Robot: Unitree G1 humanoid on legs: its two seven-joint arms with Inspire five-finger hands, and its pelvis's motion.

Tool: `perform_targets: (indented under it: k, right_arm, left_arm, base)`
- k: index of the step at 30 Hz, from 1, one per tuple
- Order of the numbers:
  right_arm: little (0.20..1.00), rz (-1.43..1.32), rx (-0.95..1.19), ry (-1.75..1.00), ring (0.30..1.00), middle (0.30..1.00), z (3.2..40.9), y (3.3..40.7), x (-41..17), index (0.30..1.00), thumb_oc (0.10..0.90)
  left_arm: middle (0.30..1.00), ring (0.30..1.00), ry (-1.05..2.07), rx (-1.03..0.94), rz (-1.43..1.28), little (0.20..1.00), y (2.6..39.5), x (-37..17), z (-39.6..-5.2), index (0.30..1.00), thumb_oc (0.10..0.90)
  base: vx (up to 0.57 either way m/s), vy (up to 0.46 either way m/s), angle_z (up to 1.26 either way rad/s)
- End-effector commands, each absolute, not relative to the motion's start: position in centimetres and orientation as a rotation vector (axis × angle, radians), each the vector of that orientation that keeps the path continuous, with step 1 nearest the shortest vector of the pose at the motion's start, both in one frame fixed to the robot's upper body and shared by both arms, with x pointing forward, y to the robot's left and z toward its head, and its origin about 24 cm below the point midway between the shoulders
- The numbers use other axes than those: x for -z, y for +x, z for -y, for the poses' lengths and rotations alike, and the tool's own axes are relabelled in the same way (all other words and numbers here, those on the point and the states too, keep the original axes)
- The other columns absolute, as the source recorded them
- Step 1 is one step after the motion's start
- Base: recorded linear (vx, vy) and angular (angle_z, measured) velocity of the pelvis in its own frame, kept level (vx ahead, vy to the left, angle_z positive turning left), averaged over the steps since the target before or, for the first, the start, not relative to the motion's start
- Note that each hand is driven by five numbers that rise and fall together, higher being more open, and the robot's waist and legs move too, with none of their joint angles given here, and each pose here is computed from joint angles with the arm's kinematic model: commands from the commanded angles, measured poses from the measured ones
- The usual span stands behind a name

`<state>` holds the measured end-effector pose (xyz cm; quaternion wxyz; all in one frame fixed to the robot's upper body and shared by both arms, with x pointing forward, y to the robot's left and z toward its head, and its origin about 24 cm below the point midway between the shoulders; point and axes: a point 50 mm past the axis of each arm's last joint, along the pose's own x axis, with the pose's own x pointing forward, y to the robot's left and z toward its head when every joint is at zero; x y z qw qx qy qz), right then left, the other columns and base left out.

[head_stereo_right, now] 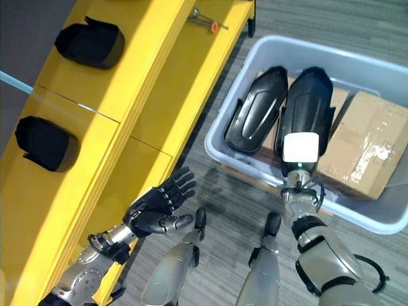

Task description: Move parts from the plastic box to the shelf.

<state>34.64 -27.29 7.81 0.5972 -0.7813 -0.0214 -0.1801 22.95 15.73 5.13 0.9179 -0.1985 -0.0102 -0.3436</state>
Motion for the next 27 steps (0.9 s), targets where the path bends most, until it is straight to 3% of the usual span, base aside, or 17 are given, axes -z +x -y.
perform_targets:
  k: [1, 5, 16, 19, 27]
  right_arm:
    - [0.300, 0.287, 0.309, -1.741, 0.300, 0.300, 24.1, 35.2, -8.9, 0.300, 0.400]
    - [0.300, 0.590, 0.342, -1.630, 0.300, 0.300, 21.2, 33.6, -12.2, 0.300, 0.400]
    - [0.300, 0.833, 0.367, -1.433, 0.300, 0.300, 21.3, 28.7, -15.3, 0.300, 0.400]
    - [0.300, 0.840, 0.395, -1.359, 0.300, 0.300, 21.8, 27.9, -15.8, 0.300, 0.400]
    - [0.300, 0.770, 0.424, -1.196, 0.300, 0.300, 22.7, 26.6, -15.8, 0.300, 0.400]
  left_arm:
    - [1.000, 1.000, -0.335, 0.793, 0.263, 1.000, 23.1, -9.8, -16.0, 1.000, 0.900]
    - [1.000, 1.000, -0.380, 0.778, 0.276, 1.000, 22.8, -10.1, -17.0, 1.000, 0.900]
    - [1.000, 1.000, -0.472, 0.738, 0.205, 1.000, 20.9, -7.4, -17.6, 1.000, 0.900]
    - [1.000, 1.000, -0.521, 0.675, 0.138, 1.000, 20.8, -6.1, -17.7, 1.000, 0.900]
    - [1.000, 1.000, -0.519, 0.742, 0.107, 1.000, 20.3, -4.9, -16.7, 1.000, 0.900]
  base:
    - [0.03, -0.091, -0.15]
    - [0.06, -0.053, -0.14]
    - [0.14, 0.039, -0.15]
    - [0.12, 0.104, -0.05]
    - [0.05, 0.214, -0.05]
